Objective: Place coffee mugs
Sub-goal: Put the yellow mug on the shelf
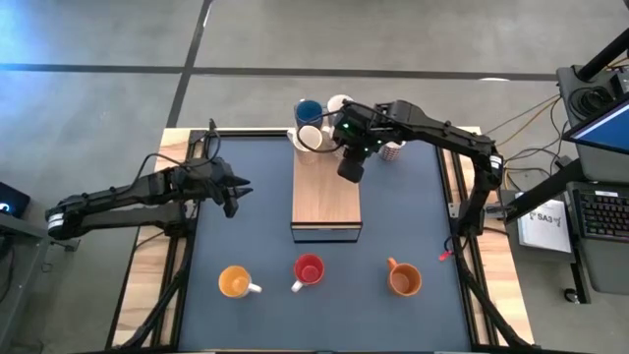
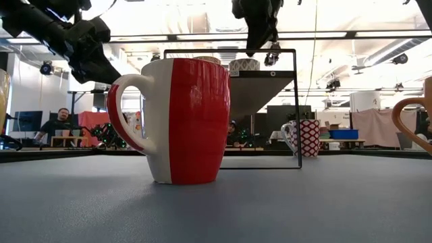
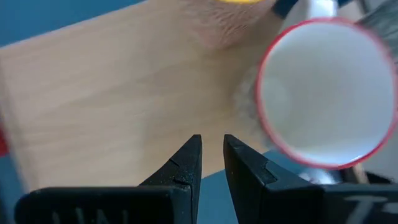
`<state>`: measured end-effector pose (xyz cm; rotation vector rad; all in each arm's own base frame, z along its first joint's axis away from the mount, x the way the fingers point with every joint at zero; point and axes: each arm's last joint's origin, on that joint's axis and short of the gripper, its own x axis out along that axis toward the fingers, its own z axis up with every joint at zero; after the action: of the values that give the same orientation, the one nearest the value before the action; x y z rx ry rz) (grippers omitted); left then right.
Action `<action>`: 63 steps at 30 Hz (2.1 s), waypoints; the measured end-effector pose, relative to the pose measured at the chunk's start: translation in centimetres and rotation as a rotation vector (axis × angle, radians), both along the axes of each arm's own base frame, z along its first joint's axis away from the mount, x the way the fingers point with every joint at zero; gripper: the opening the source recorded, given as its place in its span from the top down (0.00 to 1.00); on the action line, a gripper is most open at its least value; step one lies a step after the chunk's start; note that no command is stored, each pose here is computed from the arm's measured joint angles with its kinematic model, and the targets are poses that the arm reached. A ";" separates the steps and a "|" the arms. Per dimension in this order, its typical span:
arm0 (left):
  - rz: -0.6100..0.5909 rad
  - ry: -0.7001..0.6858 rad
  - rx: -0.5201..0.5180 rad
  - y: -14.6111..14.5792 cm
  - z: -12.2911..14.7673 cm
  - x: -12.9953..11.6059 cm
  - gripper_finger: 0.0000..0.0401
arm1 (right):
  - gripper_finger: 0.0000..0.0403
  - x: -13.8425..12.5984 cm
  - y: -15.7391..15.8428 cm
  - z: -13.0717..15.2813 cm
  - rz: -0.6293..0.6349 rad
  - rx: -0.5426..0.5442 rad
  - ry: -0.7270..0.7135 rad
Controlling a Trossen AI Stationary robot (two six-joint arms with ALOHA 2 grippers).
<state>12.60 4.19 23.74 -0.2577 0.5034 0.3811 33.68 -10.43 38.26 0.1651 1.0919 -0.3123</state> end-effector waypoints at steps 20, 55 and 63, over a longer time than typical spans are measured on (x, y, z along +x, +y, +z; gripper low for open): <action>-0.171 0.051 -0.405 -3.4 -1.7 2.3 0.73 | 0.86 -0.2 7.2 -0.9 -0.027 0.134 0.154; -0.184 0.657 -0.348 -15.8 -1.9 2.6 0.73 | 0.83 -1.4 18.9 -3.5 -0.089 0.127 0.251; -0.180 0.675 -0.342 -16.6 -1.9 3.5 0.92 | 0.83 -1.4 18.8 -3.5 -0.073 0.079 0.241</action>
<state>16.13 -12.39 21.83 -0.4118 1.2524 0.1950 32.27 8.33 34.76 0.2425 1.3393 -0.3616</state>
